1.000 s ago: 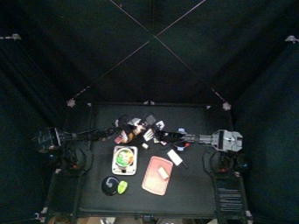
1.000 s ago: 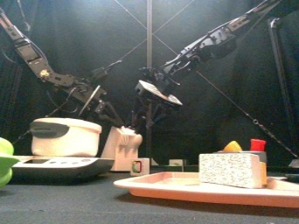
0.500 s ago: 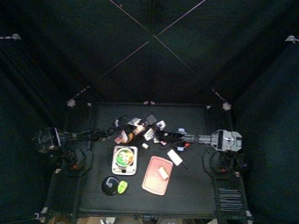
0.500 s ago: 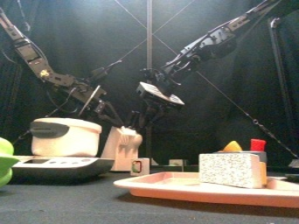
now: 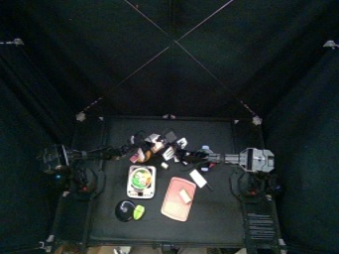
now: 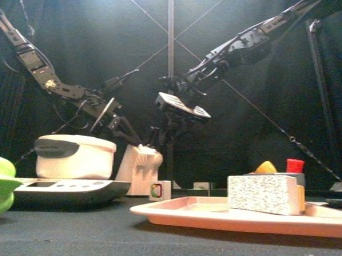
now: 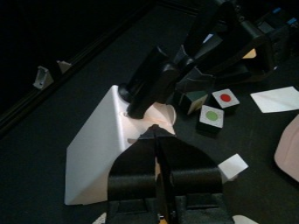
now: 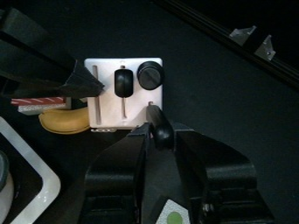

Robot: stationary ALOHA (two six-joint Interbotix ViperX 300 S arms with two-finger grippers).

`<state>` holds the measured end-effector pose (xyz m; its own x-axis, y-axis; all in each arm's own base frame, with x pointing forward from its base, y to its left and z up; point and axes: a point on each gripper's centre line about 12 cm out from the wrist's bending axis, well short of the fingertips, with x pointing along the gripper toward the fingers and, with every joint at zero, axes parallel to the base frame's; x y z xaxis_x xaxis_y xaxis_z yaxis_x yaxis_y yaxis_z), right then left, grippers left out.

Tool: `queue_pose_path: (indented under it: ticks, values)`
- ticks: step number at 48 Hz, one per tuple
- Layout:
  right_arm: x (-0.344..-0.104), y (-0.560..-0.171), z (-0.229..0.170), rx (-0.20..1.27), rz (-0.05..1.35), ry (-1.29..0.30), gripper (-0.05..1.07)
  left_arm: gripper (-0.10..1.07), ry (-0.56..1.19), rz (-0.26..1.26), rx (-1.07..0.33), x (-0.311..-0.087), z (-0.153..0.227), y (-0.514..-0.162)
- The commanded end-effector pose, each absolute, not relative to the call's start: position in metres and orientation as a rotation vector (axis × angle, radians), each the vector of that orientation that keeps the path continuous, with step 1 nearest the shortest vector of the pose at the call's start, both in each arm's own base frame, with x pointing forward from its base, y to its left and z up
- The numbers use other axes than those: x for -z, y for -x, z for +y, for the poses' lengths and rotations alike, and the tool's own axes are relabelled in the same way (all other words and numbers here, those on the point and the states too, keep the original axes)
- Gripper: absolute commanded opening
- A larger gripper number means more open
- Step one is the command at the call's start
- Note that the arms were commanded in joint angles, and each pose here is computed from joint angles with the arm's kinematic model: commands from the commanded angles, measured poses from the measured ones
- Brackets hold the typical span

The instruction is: Grab pairing knife

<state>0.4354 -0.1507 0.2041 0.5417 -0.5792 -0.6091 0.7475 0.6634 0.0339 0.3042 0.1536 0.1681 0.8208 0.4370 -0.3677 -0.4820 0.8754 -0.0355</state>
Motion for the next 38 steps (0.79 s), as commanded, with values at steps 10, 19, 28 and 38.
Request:
queue_pose_path:
  ticks: [10,19,28,38]
  values:
    - [-0.237,-0.435,-0.14,0.804,0.538,-0.301,0.65,0.29,0.128,0.343,-0.498,-0.173,0.156,-0.304]
    - [-0.243,-0.436,-0.132,0.786,0.528,-0.301,0.64,0.29,0.127,0.341,-0.498,-0.174,0.156,-0.304]
    - [-0.244,-0.435,-0.13,0.783,0.527,-0.302,0.64,0.29,0.13,0.342,-0.499,-0.173,0.156,-0.304]
    - [-0.242,-0.433,-0.132,0.789,0.533,-0.301,0.64,0.29,0.128,0.344,-0.498,-0.173,0.156,-0.304]
